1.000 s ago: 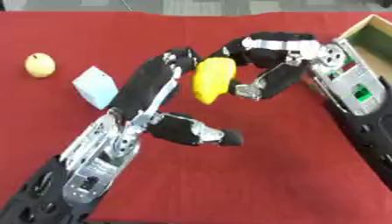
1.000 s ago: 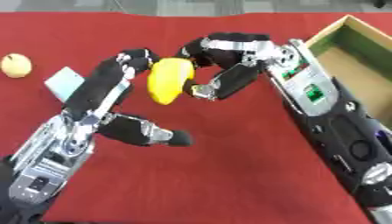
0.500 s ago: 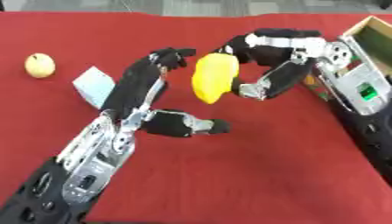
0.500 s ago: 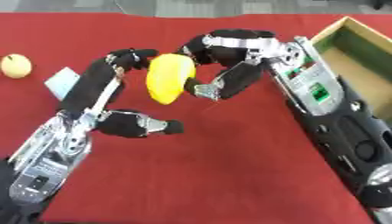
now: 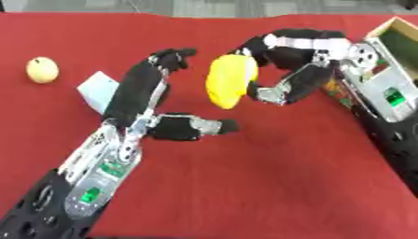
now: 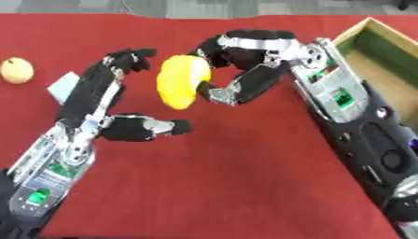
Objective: Pick up the objects with one hand, pass them to the other hand, and then place them into the box on the other side of the table.
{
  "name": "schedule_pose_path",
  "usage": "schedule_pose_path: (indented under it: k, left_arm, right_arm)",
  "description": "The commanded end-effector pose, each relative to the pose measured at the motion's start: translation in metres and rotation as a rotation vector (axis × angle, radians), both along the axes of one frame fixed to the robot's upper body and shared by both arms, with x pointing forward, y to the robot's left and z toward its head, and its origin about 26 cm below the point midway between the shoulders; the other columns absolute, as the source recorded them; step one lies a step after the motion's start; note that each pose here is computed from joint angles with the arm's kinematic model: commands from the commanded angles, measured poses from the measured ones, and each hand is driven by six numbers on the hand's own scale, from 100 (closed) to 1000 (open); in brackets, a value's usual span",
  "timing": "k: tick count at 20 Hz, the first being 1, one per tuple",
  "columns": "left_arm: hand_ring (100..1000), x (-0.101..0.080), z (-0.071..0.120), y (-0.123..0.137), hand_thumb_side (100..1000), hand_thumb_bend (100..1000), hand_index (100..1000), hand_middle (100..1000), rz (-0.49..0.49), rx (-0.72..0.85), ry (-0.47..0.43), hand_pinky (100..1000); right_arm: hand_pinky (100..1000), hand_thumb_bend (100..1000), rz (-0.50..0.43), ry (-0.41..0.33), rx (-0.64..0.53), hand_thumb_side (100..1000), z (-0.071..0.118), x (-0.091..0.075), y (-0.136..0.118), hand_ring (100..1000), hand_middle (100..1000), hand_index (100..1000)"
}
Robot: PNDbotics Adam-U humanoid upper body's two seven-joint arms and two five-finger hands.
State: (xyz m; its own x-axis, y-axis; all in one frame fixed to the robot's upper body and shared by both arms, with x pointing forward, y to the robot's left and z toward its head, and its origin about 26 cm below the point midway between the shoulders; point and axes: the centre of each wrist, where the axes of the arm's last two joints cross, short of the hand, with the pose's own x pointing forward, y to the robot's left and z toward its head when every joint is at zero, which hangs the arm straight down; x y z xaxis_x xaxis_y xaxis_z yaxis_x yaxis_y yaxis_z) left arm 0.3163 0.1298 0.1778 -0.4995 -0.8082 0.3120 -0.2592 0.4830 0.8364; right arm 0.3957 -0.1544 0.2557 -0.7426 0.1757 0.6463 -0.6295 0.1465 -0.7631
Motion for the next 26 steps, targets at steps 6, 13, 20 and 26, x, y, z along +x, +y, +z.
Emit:
schedule_pose_path:
  k: [6, 13, 20, 26]
  left_arm:
    - [688, -0.001, 0.004, 0.015, 707, 874, 881, 638, 0.028, -0.010, -0.025, 714]
    - [679, -0.013, 0.016, 0.054, 639, 775, 869, 629, 0.139, -0.042, -0.081, 716]
    - [658, -0.019, 0.026, 0.093, 598, 626, 857, 609, 0.254, -0.092, -0.142, 711]
    - [650, -0.019, 0.029, 0.111, 575, 576, 848, 601, 0.312, -0.146, -0.200, 708]
  right_arm:
    - [840, 100, -0.125, -0.038, 0.150, 628, 0.032, -0.006, -0.043, 964, 643, 540]
    - [843, 100, -0.443, -0.076, 0.373, 268, 0.049, -0.027, -0.139, 969, 651, 547]
    - [844, 100, -0.779, -0.112, 0.441, 268, 0.037, -0.045, -0.224, 976, 664, 558]
    - [842, 100, -0.944, -0.140, 0.396, 240, 0.017, -0.049, -0.264, 978, 669, 572]
